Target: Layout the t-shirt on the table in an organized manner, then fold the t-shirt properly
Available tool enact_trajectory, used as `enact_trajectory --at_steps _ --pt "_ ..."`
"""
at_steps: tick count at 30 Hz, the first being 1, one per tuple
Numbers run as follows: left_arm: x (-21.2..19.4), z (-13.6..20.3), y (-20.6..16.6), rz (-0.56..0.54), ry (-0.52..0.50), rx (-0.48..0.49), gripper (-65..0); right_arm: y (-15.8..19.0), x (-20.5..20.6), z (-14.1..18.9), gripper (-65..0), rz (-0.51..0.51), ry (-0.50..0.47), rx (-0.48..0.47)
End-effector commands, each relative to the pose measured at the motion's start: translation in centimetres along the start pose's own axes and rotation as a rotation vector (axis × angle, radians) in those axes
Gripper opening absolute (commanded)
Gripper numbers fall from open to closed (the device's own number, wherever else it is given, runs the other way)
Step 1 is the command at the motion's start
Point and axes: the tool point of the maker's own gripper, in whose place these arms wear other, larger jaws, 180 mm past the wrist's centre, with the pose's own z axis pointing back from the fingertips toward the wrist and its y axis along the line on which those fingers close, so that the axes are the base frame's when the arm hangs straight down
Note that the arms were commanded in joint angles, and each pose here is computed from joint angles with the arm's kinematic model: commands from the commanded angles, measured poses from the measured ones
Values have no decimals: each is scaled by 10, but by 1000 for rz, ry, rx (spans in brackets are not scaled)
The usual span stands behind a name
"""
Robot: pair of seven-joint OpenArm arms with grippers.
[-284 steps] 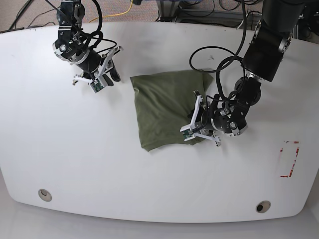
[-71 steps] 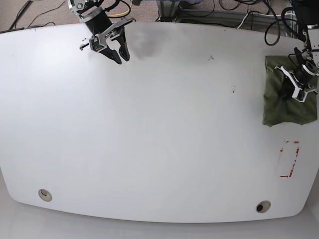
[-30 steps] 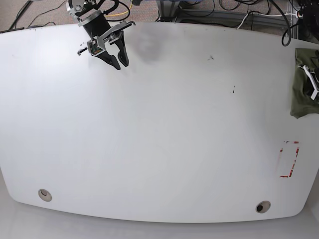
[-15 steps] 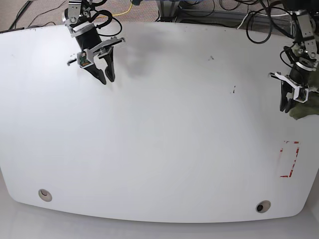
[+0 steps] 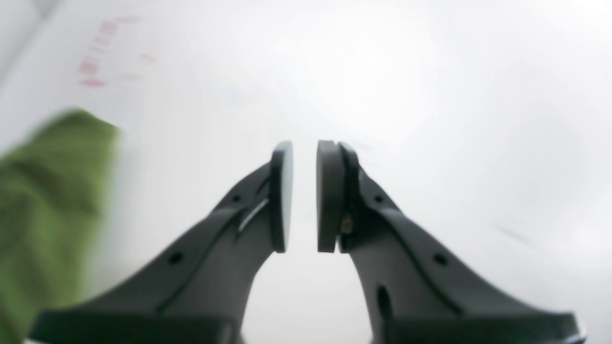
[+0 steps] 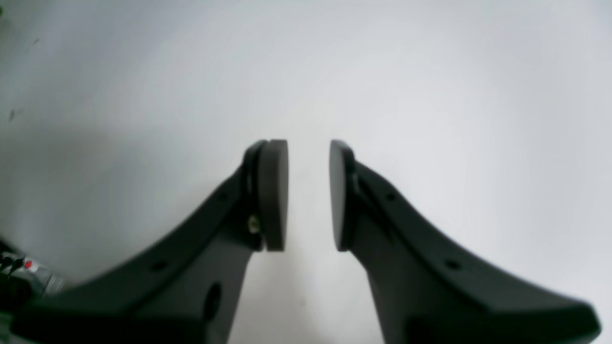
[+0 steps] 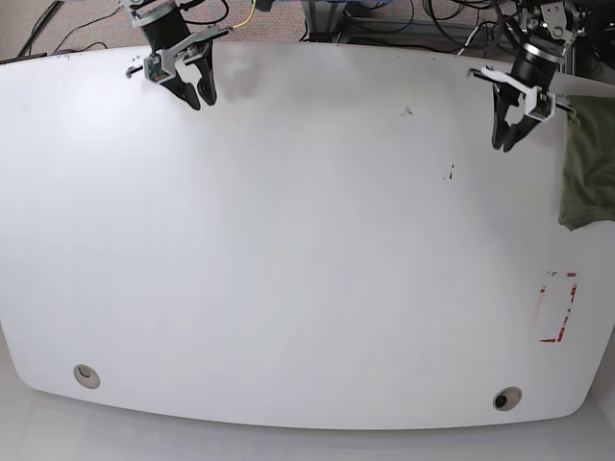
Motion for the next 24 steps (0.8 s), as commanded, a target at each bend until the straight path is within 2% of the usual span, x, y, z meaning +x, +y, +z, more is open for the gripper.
enact_trajectory --at_steps 1,6,14,18,24 --pt "7 17 -8 13 -18 4 -575 5 6 15 -512 -6 -18 3" --pt "-9 57 -37 74 72 6 -575 19 -7 45 -512 -25 55 15" --pt "-38 121 -68 155 250 12 -575 37 -18 92 -512 -168 120 5" --pt "-52 152 -82 187 347 -6 -575 51 -30 113 -512 -214 183 37" --pt "-76 208 -102 249 520 -27 -575 62 -57 146 -512 -275 294 28"
